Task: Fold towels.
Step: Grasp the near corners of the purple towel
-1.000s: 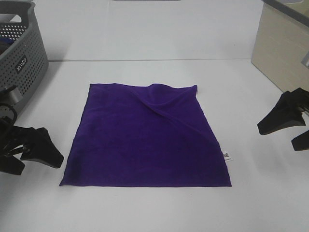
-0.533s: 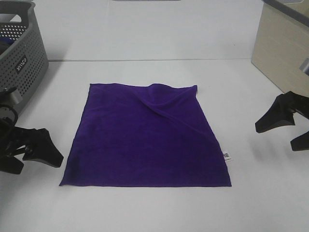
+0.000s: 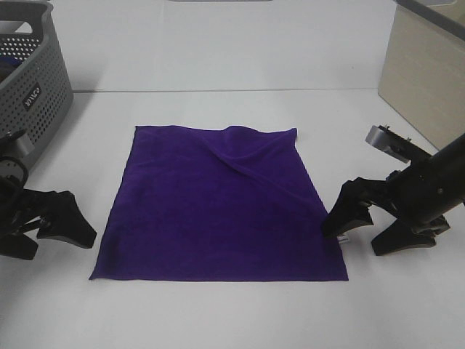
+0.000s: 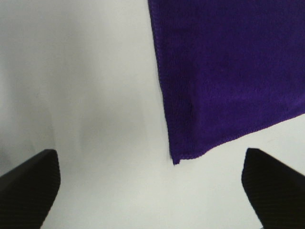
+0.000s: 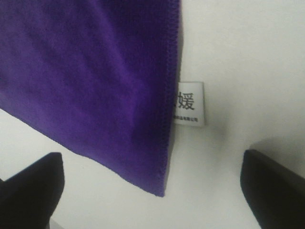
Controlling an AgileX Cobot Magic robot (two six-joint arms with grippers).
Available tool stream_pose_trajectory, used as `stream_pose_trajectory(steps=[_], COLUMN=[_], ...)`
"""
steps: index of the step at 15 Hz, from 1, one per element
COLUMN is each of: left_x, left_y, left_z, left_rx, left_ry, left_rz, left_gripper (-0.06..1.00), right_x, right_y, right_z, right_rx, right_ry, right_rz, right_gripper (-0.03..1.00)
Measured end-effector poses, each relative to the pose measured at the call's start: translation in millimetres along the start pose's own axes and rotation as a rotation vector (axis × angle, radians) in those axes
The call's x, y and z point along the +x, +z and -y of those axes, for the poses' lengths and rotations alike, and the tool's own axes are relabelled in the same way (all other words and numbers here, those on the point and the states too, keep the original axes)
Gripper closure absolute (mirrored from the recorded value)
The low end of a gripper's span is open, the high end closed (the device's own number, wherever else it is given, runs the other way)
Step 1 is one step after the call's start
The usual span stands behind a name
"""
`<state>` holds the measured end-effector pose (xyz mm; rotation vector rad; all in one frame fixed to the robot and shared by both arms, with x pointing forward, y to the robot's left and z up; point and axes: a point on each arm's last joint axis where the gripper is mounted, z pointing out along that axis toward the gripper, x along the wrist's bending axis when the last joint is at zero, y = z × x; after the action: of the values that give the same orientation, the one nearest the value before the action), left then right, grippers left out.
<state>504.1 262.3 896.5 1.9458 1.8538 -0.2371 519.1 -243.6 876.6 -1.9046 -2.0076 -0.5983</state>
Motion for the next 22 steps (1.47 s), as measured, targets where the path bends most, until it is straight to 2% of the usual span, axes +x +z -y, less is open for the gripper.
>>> stream_pose_trajectory(steps=[3, 8, 11, 15, 17, 19, 20, 22], left_x=[3, -21, -24, -27, -27, -32, -51, -76], left_y=[14, 42, 46, 47, 53, 62, 75, 87], left_z=[-1, -9, -9, -19, -30, -41, -50, -57], left_rx=[0.035, 0.105, 0.121, 0.126, 0.174, 0.267, 0.361, 0.413], left_ry=[-0.001, 0.046, 0.046, 0.052, 0.021, 0.012, 0.068, 0.165], left_rz=[0.014, 0.073, 0.089, 0.109, 0.116, 0.125, 0.128, 0.098], left_gripper=[0.0, 0.04, 0.05, 0.13, 0.15, 0.16, 0.17, 0.23], right_x=[0, 0, 0, -2, -1, 13, 32, 46], right_y=[4, 6, 6, 10, 22, 39, 55, 60], right_z=[-2, -1, -2, -2, -4, -9, -16, -26], right_rx=[0.008, 0.011, 0.011, 0.016, 0.063, 0.15, 0.242, 0.304], right_ry=[0.032, 0.038, 0.041, 0.079, 0.112, 0.096, 0.055, -0.015], right_rz=[-0.025, -0.03, -0.03, -0.036, -0.082, -0.153, -0.165, -0.095], right_gripper=[-0.01, -0.01, -0.01, 0.08, 0.15, 0.18, 0.21, 0.3])
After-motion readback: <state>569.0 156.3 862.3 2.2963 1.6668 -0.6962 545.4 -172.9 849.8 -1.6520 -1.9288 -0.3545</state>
